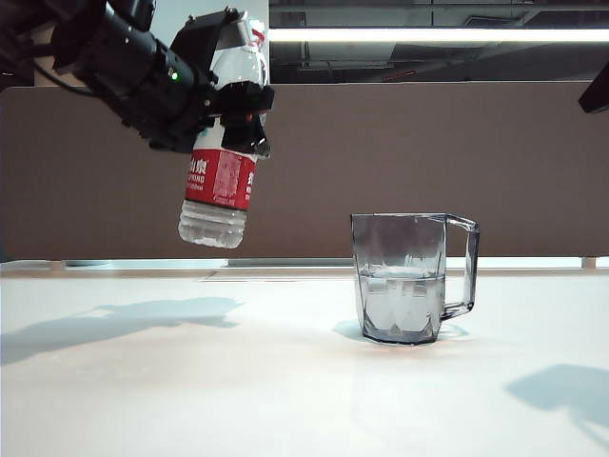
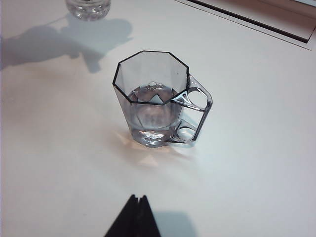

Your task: Pick up the mineral water bottle with the left hand on the table and pour water into the mug until it's half full.

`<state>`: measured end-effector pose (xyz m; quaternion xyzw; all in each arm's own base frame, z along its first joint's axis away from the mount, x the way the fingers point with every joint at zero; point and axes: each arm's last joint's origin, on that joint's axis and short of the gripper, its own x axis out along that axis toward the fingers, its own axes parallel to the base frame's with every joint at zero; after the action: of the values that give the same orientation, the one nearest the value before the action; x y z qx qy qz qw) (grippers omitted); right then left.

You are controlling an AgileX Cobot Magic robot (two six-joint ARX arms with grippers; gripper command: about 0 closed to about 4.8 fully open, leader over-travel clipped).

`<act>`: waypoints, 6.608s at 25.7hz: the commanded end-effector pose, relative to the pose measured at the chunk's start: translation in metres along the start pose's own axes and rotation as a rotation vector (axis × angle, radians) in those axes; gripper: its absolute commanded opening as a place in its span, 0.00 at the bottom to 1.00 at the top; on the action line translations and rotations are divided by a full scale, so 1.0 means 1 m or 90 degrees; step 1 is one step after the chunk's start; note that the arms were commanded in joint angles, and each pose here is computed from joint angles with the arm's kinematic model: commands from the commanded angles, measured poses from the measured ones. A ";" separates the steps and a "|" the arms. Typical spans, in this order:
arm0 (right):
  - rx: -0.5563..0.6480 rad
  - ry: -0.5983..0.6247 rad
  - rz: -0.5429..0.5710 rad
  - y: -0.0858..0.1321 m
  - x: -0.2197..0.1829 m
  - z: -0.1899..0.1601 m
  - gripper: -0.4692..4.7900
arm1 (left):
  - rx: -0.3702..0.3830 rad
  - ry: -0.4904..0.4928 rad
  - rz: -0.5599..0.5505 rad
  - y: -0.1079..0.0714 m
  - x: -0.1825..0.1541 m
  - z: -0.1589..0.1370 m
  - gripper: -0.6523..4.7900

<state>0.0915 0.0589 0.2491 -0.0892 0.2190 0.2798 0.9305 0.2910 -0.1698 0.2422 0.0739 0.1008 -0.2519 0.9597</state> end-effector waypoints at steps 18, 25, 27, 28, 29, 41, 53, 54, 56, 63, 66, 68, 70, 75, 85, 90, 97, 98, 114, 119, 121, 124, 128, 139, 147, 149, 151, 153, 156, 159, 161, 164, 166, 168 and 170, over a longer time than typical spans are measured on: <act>-0.002 -0.010 0.001 0.000 -0.001 0.002 0.08 | -0.088 -0.041 0.102 0.007 -0.038 -0.041 0.61; -0.003 -0.010 0.002 0.000 -0.001 0.002 0.08 | -0.086 -0.029 0.130 0.009 -0.040 -0.049 0.61; -0.003 -0.010 0.001 0.000 -0.001 0.002 0.08 | -0.086 -0.029 0.129 0.009 -0.040 -0.049 0.61; -0.003 -0.010 0.001 0.000 -0.001 0.002 0.08 | -0.086 -0.028 0.129 0.009 -0.040 -0.049 0.61; -0.003 -0.010 0.001 0.000 -0.001 0.002 0.08 | -0.086 -0.028 0.129 0.009 -0.040 -0.049 0.61; -0.003 -0.010 0.002 0.000 -0.001 0.002 0.08 | -0.088 -0.041 0.128 0.009 -0.040 -0.048 0.61; -0.003 -0.006 0.002 0.000 -0.001 0.001 0.08 | -0.107 -0.085 0.112 0.007 -0.047 -0.059 0.87; -0.003 -0.003 0.002 0.000 -0.001 0.001 0.08 | -0.107 -0.088 0.114 0.007 -0.047 -0.059 0.87; -0.003 0.000 0.002 0.000 -0.001 0.000 0.08 | -0.107 -0.087 0.113 0.007 -0.047 -0.059 0.87; -0.003 0.000 0.002 0.000 -0.001 0.000 0.08 | -0.078 -0.039 0.113 0.007 -0.049 -0.063 0.87; -0.003 0.000 0.002 0.000 -0.001 0.000 0.08 | -0.036 -0.002 0.112 0.007 -0.056 -0.062 0.87; -0.003 0.000 0.002 0.000 -0.001 0.000 0.08 | -0.023 0.007 0.104 0.007 -0.062 -0.059 0.87; -0.003 0.000 0.002 0.000 -0.001 0.000 0.08 | -0.023 0.018 0.093 0.007 -0.068 -0.056 0.87; -0.003 -0.001 0.002 0.000 -0.001 0.000 0.08 | -0.015 0.107 0.087 0.007 -0.082 -0.061 0.87; -0.003 -0.001 0.002 0.000 -0.001 0.000 0.08 | -0.009 0.173 0.080 0.008 -0.130 -0.050 0.10; -0.003 -0.001 0.001 0.000 -0.001 0.000 0.08 | -0.069 0.156 0.058 0.007 -0.167 -0.041 0.11; -0.003 -0.001 0.001 0.000 -0.001 0.000 0.08 | -0.102 0.089 0.019 0.006 -0.186 -0.034 0.11; -0.003 -0.001 0.001 0.000 -0.001 0.000 0.08 | -0.104 0.058 0.008 0.005 -0.188 -0.036 0.11; -0.002 0.000 -0.001 0.000 -0.001 0.000 0.08 | -0.127 -0.172 0.153 0.023 -0.222 -0.067 0.11; -0.002 0.000 -0.001 0.000 -0.001 0.000 0.08 | -0.115 -0.175 0.244 0.033 -0.229 -0.085 0.11; -0.002 0.000 -0.001 0.000 -0.001 0.000 0.08 | -0.115 -0.189 0.271 0.035 -0.233 -0.093 0.11; -0.002 0.000 -0.001 0.000 -0.001 0.000 0.08 | -0.106 -0.197 0.304 0.036 -0.240 -0.101 0.11; -0.002 0.000 -0.001 0.000 -0.001 0.000 0.08 | -0.065 -0.179 0.337 0.039 -0.238 -0.109 0.11; -0.002 0.000 -0.001 0.000 -0.001 0.000 0.08 | -0.071 -0.170 0.335 0.040 -0.227 -0.129 0.11; -0.002 0.000 -0.001 0.000 -0.001 0.000 0.08 | -0.087 -0.175 0.333 0.040 -0.227 -0.129 0.11; -0.002 0.000 -0.001 0.000 -0.001 0.000 0.08 | -0.087 -0.176 0.334 0.040 -0.227 -0.129 0.11; -0.002 0.000 -0.001 0.000 -0.001 0.000 0.08 | -0.087 -0.175 0.332 0.040 -0.227 -0.129 0.11; -0.002 0.000 -0.001 0.000 -0.001 0.000 0.08 | -0.087 -0.175 0.333 0.040 -0.227 -0.129 0.11; -0.002 0.000 -0.001 0.000 -0.001 0.000 0.08 | -0.087 -0.175 0.333 0.040 -0.227 -0.129 0.11; -0.002 0.000 -0.001 0.000 -0.001 0.000 0.08 | -0.087 -0.175 0.333 0.040 -0.227 -0.129 0.11; -0.002 -0.001 -0.001 0.000 -0.001 0.000 0.08 | -0.087 -0.175 0.333 0.040 -0.227 -0.129 0.11; -0.002 0.013 -0.072 -0.003 0.003 -0.007 0.08 | -0.087 -0.175 0.333 0.040 -0.227 -0.129 0.11; 0.004 -0.004 -0.155 -0.008 0.006 -0.012 0.08 | -0.087 -0.175 0.333 0.040 -0.227 -0.129 0.11; 0.019 -0.054 -0.236 -0.013 0.009 -0.018 0.08 | -0.087 -0.175 0.333 0.040 -0.227 -0.129 0.11; 0.038 -0.122 -0.276 -0.016 0.012 -0.022 0.08 | -0.087 -0.175 0.333 0.040 -0.227 -0.129 0.11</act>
<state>0.0980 0.0455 0.2167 -0.1082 0.1837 0.1007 0.9718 0.0972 -0.0038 0.1708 -0.0002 -0.0294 0.0042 0.9996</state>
